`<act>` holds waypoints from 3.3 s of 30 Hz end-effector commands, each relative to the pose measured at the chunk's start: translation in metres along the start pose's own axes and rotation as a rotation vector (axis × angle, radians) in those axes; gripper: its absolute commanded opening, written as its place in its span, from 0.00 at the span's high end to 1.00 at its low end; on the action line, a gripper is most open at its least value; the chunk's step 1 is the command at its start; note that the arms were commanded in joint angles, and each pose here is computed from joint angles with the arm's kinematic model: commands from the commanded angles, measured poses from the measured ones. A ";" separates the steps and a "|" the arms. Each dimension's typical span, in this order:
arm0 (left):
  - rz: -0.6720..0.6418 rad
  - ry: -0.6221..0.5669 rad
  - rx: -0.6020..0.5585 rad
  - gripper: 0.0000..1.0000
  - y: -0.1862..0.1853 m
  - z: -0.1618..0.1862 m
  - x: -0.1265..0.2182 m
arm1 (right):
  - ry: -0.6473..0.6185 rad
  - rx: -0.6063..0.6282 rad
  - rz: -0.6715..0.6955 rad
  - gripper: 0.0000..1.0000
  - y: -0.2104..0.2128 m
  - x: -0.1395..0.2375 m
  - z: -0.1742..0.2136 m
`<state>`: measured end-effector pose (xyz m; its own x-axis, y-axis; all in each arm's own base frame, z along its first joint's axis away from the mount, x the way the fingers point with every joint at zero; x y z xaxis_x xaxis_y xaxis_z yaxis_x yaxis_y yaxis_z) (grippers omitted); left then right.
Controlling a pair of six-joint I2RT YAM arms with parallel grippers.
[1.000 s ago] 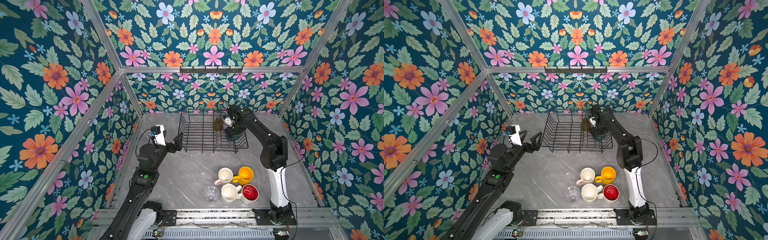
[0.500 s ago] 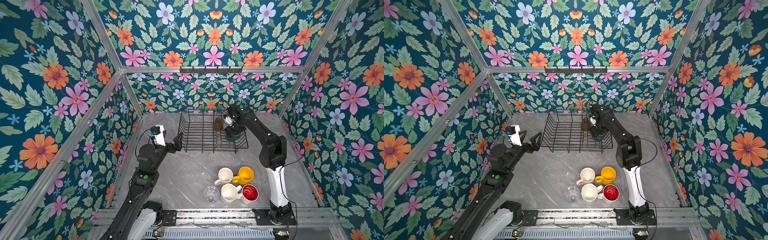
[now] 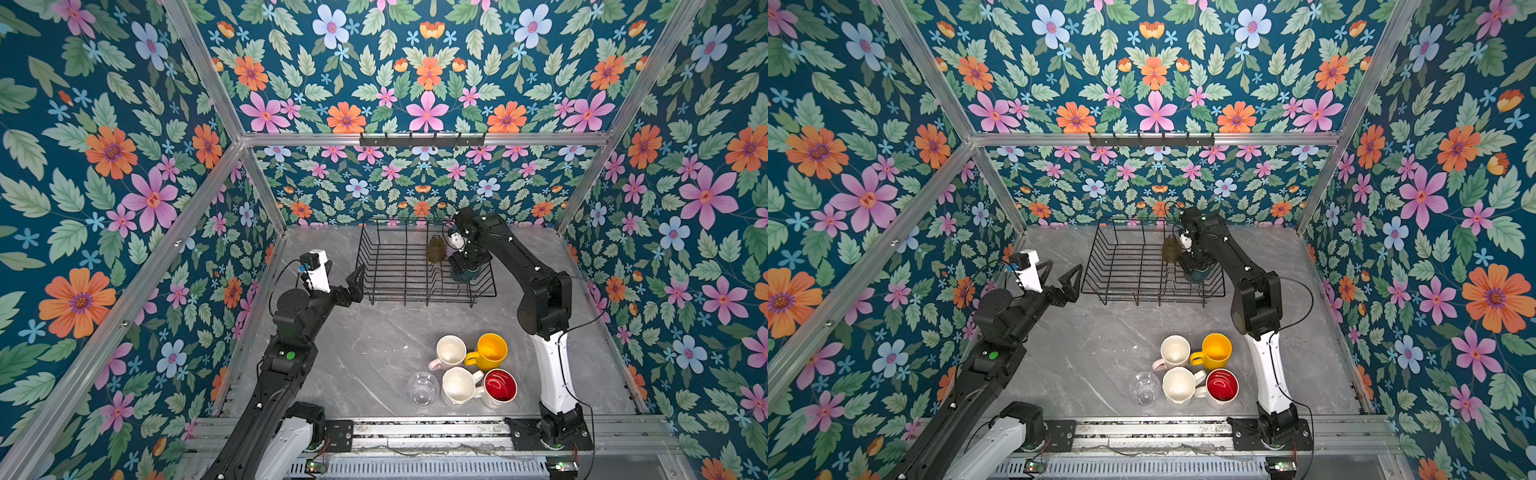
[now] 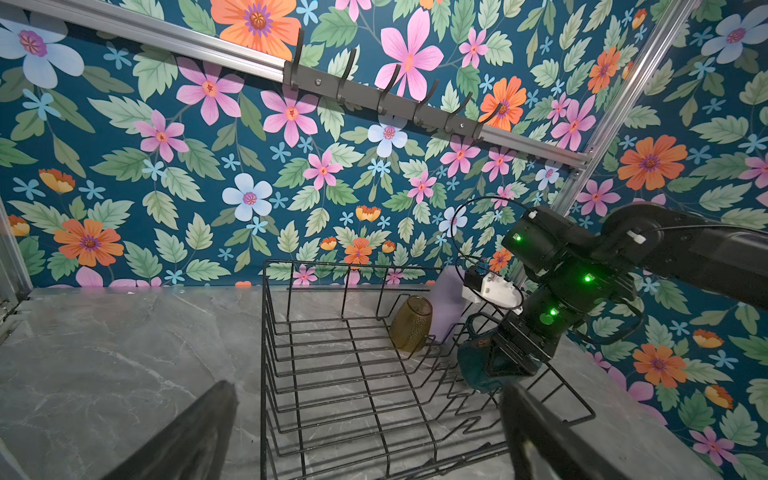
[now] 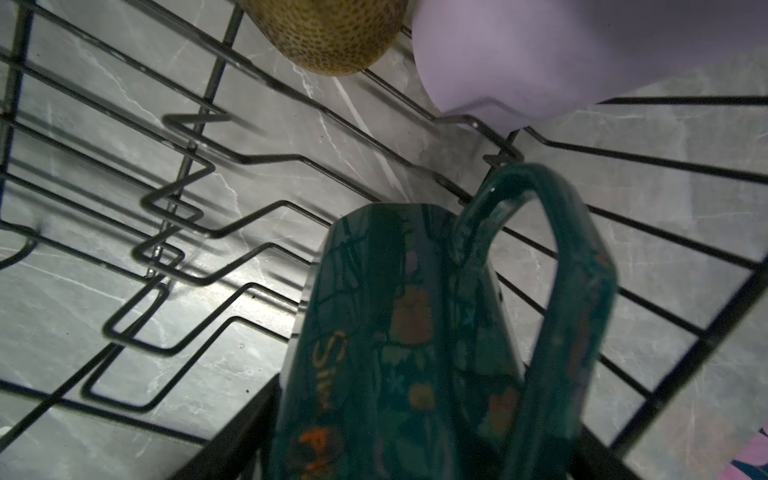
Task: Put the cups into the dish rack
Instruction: 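Lower the green mug into the rack beside the lavender cup with the right gripper, then open the right gripper and lift it off the upside-down green mug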
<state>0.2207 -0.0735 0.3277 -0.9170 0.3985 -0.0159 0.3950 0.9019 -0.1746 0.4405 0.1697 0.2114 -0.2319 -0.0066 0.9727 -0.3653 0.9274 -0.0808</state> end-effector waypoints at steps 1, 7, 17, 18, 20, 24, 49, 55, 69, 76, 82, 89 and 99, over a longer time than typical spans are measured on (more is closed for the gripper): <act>0.005 -0.021 0.003 0.00 -0.001 -0.005 0.001 | 0.024 -0.008 -0.047 0.20 0.005 0.000 0.003; 0.006 -0.022 0.003 0.00 -0.001 -0.005 0.001 | -0.002 -0.025 -0.035 0.19 0.003 0.007 0.002; 0.007 -0.021 0.002 0.00 -0.001 -0.005 0.001 | -0.009 -0.038 -0.023 0.11 0.002 0.012 0.003; 0.007 -0.021 0.003 0.00 -0.001 -0.005 0.002 | -0.007 -0.040 -0.021 0.11 0.002 0.011 0.003; 0.006 -0.023 0.003 0.00 -0.001 -0.006 0.002 | -0.005 -0.040 -0.020 0.11 0.002 0.011 0.003; 0.005 -0.025 0.003 0.00 -0.001 -0.006 0.003 | -0.008 -0.048 -0.012 0.13 0.001 0.014 0.004; 0.002 -0.032 0.003 0.00 -0.002 -0.007 0.007 | 0.026 -0.164 0.047 0.54 -0.006 0.038 -0.001; 0.005 -0.035 0.003 0.00 -0.002 -0.008 0.008 | 0.059 -0.200 0.024 0.57 -0.009 0.030 -0.001; 0.003 -0.036 0.005 0.00 -0.002 -0.008 0.010 | 0.093 -0.209 -0.034 0.38 -0.003 0.005 -0.005; 0.008 -0.027 0.005 0.00 -0.003 -0.009 0.007 | 0.079 -0.200 -0.039 0.16 -0.004 0.006 -0.007; 0.004 -0.028 0.006 0.00 -0.002 -0.009 0.007 | 0.069 -0.201 -0.042 0.13 -0.003 0.005 -0.007; -0.008 -0.030 0.007 0.00 -0.002 -0.010 0.008 | 0.008 -0.212 -0.042 0.13 -0.005 0.023 -0.009; -0.052 -0.017 0.035 0.00 0.002 -0.007 0.007 | -0.214 -0.258 -0.063 0.13 -0.009 0.084 -0.003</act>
<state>0.2152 -0.0681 0.3299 -0.9341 0.3569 -0.0122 0.3519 0.9143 -0.2007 0.4279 0.1610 0.2771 -0.3224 -0.0847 0.9428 -0.1688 0.9852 0.0308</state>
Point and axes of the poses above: each gripper's point midway between its finger pads, its own x axis back along the fingers, its own y axis along the line the jaws close on, z = x × y, the point moved 9 cm from there along x, back along the fingers, and after that the axes turned 5 degrees about -x, right-handed, at the moved point
